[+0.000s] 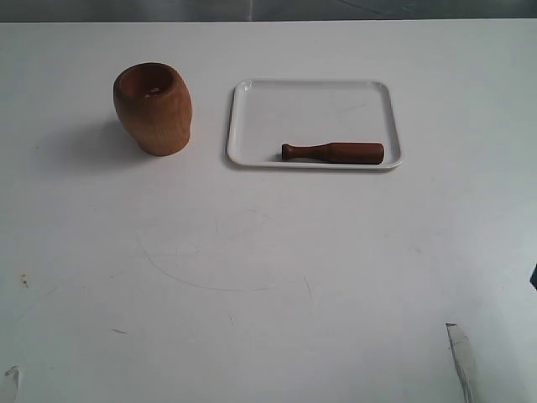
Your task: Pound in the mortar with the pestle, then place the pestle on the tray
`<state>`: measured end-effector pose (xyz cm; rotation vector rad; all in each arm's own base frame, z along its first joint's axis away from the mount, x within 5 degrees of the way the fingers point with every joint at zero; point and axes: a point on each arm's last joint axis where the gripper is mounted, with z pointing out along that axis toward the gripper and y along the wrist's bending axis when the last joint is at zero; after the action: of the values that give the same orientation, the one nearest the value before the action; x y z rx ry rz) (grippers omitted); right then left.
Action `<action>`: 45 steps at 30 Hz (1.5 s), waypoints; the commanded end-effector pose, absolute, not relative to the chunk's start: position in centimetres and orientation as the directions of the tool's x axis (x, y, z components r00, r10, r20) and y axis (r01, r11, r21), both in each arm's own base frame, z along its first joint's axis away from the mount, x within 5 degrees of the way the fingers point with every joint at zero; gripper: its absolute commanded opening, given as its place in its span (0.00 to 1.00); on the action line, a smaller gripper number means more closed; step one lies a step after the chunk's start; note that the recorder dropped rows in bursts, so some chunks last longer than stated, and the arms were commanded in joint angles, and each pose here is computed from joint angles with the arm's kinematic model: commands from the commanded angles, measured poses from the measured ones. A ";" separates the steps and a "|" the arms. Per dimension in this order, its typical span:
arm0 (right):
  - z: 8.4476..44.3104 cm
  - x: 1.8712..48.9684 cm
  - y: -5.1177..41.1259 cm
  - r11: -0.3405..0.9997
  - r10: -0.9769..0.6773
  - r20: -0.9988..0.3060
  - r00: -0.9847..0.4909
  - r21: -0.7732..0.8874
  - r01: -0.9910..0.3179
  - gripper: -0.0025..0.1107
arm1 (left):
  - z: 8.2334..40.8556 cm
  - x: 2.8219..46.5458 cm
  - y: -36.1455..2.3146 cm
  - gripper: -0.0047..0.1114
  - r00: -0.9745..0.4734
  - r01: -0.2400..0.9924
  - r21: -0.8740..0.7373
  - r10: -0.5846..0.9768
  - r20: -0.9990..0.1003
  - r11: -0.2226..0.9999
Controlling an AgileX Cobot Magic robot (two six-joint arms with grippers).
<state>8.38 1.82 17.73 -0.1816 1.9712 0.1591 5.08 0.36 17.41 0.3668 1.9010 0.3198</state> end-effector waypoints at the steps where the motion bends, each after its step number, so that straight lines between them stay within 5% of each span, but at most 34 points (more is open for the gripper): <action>1: 18.7 7.7 1.3 0.975 -0.146 -0.958 -0.246 -0.098 -0.198 0.02 | 17.4 5.1 0.3 0.04 -0.328 0.103 0.378 0.390 -0.861 0.920; 6: 19.7 6.5 1.0 0.985 -0.058 -0.990 -0.125 -0.036 -0.169 0.02 | 17.4 5.1 0.3 0.04 -0.328 0.103 0.378 0.390 -0.861 0.920; 16: 18.4 5.4 -0.1 0.999 -0.020 -0.972 -0.235 -0.012 -0.038 0.02 | 17.4 5.1 0.3 0.04 -0.328 0.103 0.378 0.390 -0.861 0.920; 45: 18.3 5.4 -0.1 0.999 -0.021 -0.970 -0.241 -0.013 -0.037 0.02 | 17.4 5.1 0.3 0.04 -0.328 0.103 0.378 0.390 -0.861 0.920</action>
<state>5.43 -0.10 18.44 -0.0598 1.8145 0.0137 5.08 0.36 17.41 0.3668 1.9010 0.3198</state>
